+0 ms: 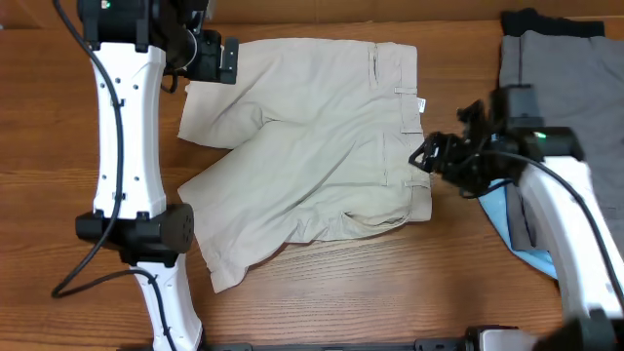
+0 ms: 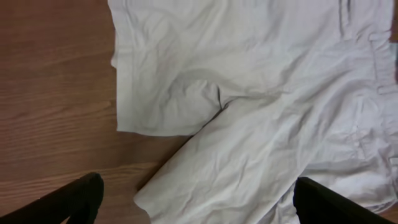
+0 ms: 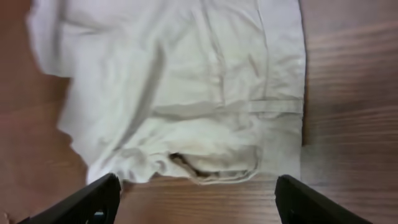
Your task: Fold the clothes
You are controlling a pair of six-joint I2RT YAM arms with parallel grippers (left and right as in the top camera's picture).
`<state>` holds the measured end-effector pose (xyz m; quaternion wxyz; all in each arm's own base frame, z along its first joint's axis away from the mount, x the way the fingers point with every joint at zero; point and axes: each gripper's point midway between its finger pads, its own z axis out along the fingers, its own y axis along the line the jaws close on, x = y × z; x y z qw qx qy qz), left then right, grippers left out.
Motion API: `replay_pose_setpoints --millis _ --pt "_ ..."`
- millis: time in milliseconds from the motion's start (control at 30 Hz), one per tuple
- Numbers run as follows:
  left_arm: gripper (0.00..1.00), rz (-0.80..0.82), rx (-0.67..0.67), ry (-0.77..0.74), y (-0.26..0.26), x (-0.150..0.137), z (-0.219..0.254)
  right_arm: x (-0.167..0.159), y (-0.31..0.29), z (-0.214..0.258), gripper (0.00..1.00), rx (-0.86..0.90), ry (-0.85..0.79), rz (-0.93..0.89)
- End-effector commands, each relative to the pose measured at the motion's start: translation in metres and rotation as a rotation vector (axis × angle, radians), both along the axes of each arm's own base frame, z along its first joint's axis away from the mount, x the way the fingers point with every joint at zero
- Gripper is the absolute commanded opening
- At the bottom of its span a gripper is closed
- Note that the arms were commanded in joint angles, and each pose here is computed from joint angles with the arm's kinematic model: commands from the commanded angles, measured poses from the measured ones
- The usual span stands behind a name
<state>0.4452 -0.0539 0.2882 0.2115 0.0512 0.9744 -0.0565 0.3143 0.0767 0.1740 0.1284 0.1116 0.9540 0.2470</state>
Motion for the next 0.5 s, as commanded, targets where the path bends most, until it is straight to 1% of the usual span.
replay_pose_setpoints --millis 0,133,167,267,333,400,467 --pt "1.00 -0.014 -0.029 -0.197 0.000 -0.034 0.078 -0.015 -0.003 0.054 0.83 -0.025 -0.139 -0.006" --pt "1.00 0.001 -0.050 -0.280 0.000 -0.059 0.111 -0.044 -0.006 0.078 0.83 -0.027 -0.178 -0.046" --pt "1.00 0.017 -0.068 -0.306 0.000 -0.071 0.123 -0.056 -0.008 0.083 0.83 -0.032 -0.181 -0.060" --pt "1.00 0.005 -0.077 -0.315 -0.005 -0.095 0.132 -0.076 -0.013 0.088 0.82 -0.047 -0.168 -0.096" --pt "1.00 0.010 -0.074 -0.275 -0.008 -0.109 0.124 -0.087 -0.015 0.087 0.82 -0.054 -0.149 -0.114" --pt "1.00 0.037 -0.055 -0.217 -0.008 -0.118 0.109 -0.091 -0.016 0.084 0.82 -0.058 -0.126 -0.118" --pt "1.00 0.069 -0.022 -0.109 -0.007 -0.123 0.078 -0.095 -0.011 0.073 0.82 -0.053 -0.088 -0.108"
